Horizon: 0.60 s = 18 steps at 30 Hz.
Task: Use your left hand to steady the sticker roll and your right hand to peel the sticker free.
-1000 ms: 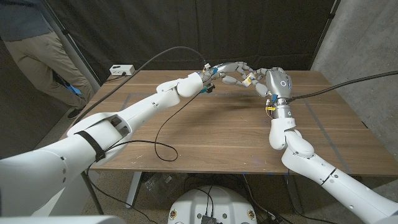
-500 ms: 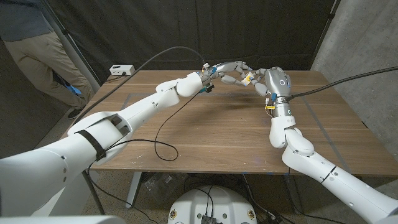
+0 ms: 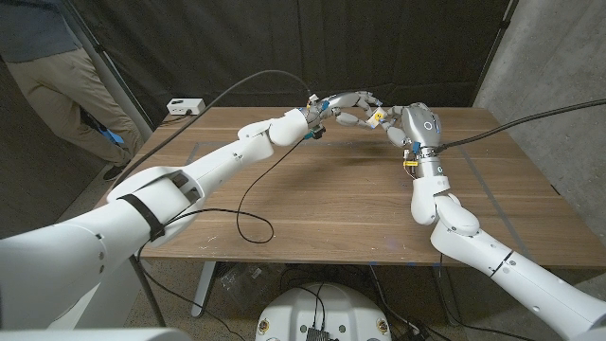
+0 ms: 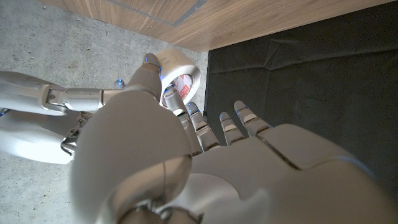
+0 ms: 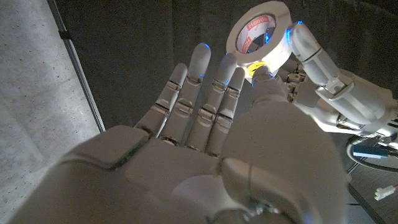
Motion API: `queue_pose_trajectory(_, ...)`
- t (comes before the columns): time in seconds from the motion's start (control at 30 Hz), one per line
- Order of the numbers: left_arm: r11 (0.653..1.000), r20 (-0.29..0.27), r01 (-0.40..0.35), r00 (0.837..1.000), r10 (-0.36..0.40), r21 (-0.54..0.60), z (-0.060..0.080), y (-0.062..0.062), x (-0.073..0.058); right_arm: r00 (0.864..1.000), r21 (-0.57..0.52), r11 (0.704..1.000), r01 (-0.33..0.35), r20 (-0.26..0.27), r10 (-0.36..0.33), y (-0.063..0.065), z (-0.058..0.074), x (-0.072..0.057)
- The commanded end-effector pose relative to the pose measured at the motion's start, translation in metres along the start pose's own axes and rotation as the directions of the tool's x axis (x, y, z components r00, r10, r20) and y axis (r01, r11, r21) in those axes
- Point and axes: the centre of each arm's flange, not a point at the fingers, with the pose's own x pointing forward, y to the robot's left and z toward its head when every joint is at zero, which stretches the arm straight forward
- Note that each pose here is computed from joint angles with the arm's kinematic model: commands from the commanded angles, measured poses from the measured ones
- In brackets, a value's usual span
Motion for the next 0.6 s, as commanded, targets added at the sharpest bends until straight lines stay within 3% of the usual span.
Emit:
queue_pose_trajectory(0.03, 1.0, 0.006, 0.022, 1.0, -0.022, -0.001, -0.0036, -0.0027, 0.0034, 1.0, -0.001, 1.0, 0.019, -0.019, -0.019, 0.0037, -0.0011, 0.0023)
queue_pose_trajectory(0.6, 1.0, 0.008, 0.02, 1.0, -0.02, -0.001, -0.006, -0.0034, 0.0122, 0.999, 0.016, 1.0, -0.002, 0.038, 0.002, 0.008, -0.0006, 0.0093)
